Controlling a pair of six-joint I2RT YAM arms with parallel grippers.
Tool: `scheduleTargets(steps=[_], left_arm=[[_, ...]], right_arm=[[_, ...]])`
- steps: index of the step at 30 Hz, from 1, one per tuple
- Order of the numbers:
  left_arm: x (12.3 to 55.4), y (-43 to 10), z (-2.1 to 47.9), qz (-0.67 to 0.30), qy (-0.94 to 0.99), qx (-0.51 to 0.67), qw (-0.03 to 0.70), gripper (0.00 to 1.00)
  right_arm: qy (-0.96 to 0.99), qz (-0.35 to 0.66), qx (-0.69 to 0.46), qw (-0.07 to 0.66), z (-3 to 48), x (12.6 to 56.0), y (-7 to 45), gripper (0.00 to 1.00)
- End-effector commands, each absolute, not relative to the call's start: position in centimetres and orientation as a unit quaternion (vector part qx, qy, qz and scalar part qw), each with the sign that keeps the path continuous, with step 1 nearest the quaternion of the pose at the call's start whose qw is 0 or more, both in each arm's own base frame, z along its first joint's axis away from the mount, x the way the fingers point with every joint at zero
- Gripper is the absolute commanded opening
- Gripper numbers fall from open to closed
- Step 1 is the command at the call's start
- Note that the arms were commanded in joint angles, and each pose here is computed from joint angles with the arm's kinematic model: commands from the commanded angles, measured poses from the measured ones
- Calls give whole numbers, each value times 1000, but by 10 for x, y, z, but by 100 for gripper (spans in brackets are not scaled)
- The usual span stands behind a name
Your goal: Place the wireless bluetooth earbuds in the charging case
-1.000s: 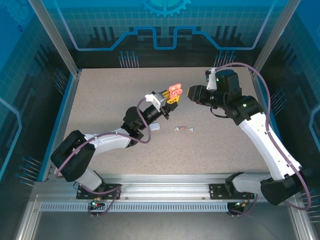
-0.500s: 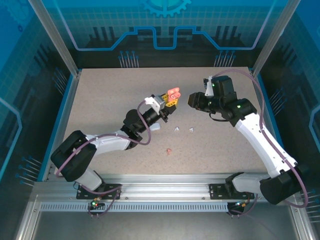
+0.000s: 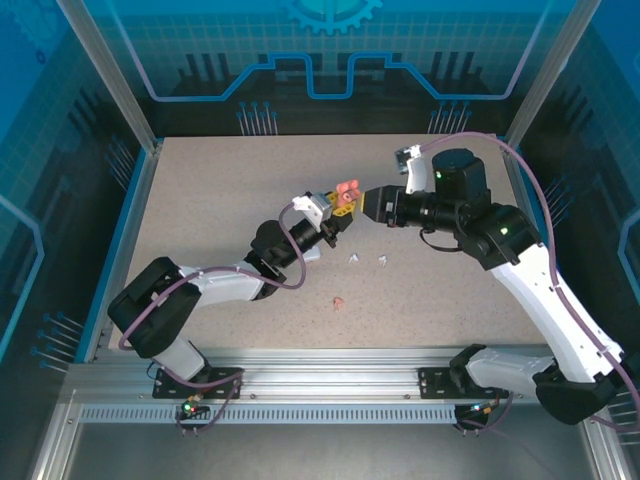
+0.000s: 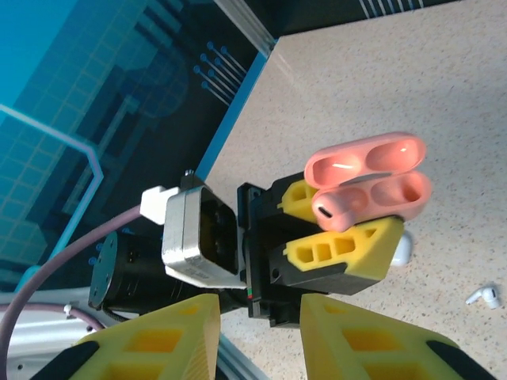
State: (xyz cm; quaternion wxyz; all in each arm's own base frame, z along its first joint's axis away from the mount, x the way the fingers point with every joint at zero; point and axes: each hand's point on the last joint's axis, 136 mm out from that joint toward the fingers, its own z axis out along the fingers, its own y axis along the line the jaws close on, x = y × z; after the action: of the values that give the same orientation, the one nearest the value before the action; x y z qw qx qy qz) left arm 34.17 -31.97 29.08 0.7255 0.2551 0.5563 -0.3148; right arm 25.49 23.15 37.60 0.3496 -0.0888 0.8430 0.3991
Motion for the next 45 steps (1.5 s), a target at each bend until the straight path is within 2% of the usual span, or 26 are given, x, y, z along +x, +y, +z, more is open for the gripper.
scheduleTargets(steps=[1,17,31,45], left_arm=[[341,-319,305,-326,540,240,738,0],[341,-320,309,-330,537,241,738,0],[338,-320,311,-336,535,241,737,0],[338,-321,310,-338,535,241,736,0]], right_arm=[[846,412,-106,321,369,248,246,33],[856,415,-106,289,344,275,276,32],[863,392,-69,311,339,309,251,31],[858,393,-70,323,351,300,243,31]])
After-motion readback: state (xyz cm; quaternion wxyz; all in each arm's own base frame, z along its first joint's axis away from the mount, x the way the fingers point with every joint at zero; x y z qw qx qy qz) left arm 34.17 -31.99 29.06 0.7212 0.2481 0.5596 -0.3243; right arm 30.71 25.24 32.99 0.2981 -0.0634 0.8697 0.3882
